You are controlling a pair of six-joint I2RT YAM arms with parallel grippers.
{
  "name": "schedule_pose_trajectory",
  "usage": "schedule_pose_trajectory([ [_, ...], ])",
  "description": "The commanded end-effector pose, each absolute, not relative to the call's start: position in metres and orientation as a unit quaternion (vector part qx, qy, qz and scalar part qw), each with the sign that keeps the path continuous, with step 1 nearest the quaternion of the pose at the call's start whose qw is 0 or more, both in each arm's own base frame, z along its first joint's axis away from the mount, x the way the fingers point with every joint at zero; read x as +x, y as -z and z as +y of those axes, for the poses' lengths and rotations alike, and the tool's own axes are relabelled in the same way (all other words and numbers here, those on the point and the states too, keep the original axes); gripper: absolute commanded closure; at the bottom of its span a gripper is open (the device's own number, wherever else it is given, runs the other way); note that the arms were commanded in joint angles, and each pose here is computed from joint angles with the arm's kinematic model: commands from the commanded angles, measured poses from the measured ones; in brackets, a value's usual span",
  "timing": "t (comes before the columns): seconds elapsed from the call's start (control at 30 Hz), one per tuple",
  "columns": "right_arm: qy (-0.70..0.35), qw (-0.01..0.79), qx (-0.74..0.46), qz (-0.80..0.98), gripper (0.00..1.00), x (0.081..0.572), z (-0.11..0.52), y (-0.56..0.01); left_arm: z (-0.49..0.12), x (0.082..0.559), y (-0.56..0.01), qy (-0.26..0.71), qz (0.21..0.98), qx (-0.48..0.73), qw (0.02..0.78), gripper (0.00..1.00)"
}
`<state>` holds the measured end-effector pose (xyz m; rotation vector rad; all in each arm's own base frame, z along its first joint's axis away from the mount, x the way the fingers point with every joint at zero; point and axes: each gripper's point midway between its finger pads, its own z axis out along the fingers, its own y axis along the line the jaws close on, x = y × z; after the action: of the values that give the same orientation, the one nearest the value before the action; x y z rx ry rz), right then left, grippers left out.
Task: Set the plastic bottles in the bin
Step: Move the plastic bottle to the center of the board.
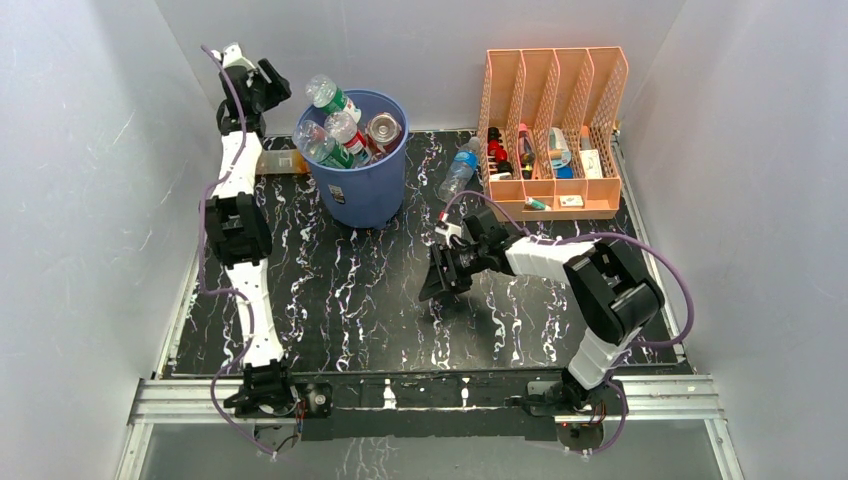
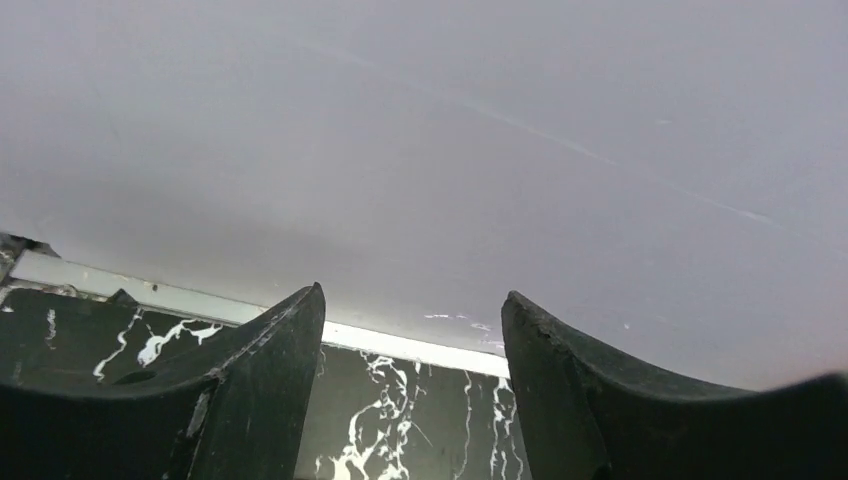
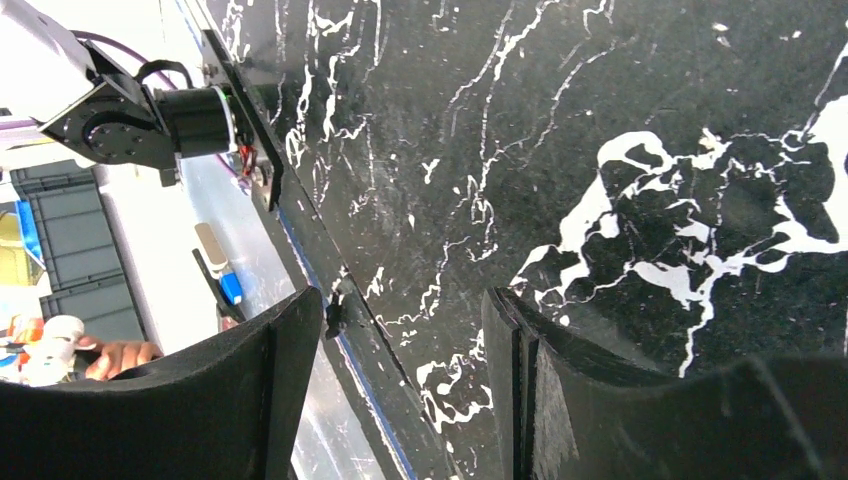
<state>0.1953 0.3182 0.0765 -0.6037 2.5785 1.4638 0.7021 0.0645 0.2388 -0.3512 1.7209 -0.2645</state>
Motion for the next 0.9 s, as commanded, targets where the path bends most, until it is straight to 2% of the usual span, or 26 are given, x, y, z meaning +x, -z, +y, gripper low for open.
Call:
schedule_pose_trajectory([
  [0.0, -0.500, 0.065, -0.209, 0.838, 0.30, 0.200, 0.327, -0.081, 0.078, 0.696, -0.124, 0.118, 0.825, -0.227, 0.504, 0.34],
  [0.03, -0.502, 0.065, -0.209, 0.837, 0.30, 0.200, 0.327, -0.082, 0.077, 0.691, -0.112, 0.117, 0.830, -0.232, 0.493, 0.33],
  [0.2, -0.504, 0.071, -0.208, 0.835, 0.30, 0.192, 0.325, -0.087, 0.063, 0.656, -0.128, 0.126, 0.828, -0.227, 0.498, 0.29],
  [0.4, -0.503, 0.089, -0.209, 0.834, 0.30, 0.175, 0.320, -0.104, 0.051, 0.626, -0.113, 0.127, 0.854, -0.231, 0.448, 0.29],
  [0.5, -0.502, 0.098, -0.215, 0.832, 0.30, 0.163, 0.320, -0.113, 0.035, 0.602, -0.133, 0.141, 0.845, -0.216, 0.468, 0.29],
  [0.6, -0.496, 0.099, -0.229, 0.831, 0.30, 0.146, 0.325, -0.120, 0.038, 0.561, -0.155, 0.102, 0.848, -0.232, 0.466, 0.28],
  [0.73, -0.489, 0.103, -0.252, 0.828, 0.29, 0.122, 0.333, -0.131, 0.063, 0.482, -0.160, 0.064, 0.849, -0.300, 0.431, 0.24],
  [0.8, -0.489, 0.109, -0.256, 0.827, 0.29, 0.116, 0.336, -0.137, 0.079, 0.443, -0.156, 0.082, 0.844, -0.337, 0.409, 0.24],
  [0.87, -0.489, 0.107, -0.260, 0.825, 0.29, 0.110, 0.340, -0.141, 0.089, 0.415, -0.160, 0.090, 0.830, -0.353, 0.422, 0.24],
])
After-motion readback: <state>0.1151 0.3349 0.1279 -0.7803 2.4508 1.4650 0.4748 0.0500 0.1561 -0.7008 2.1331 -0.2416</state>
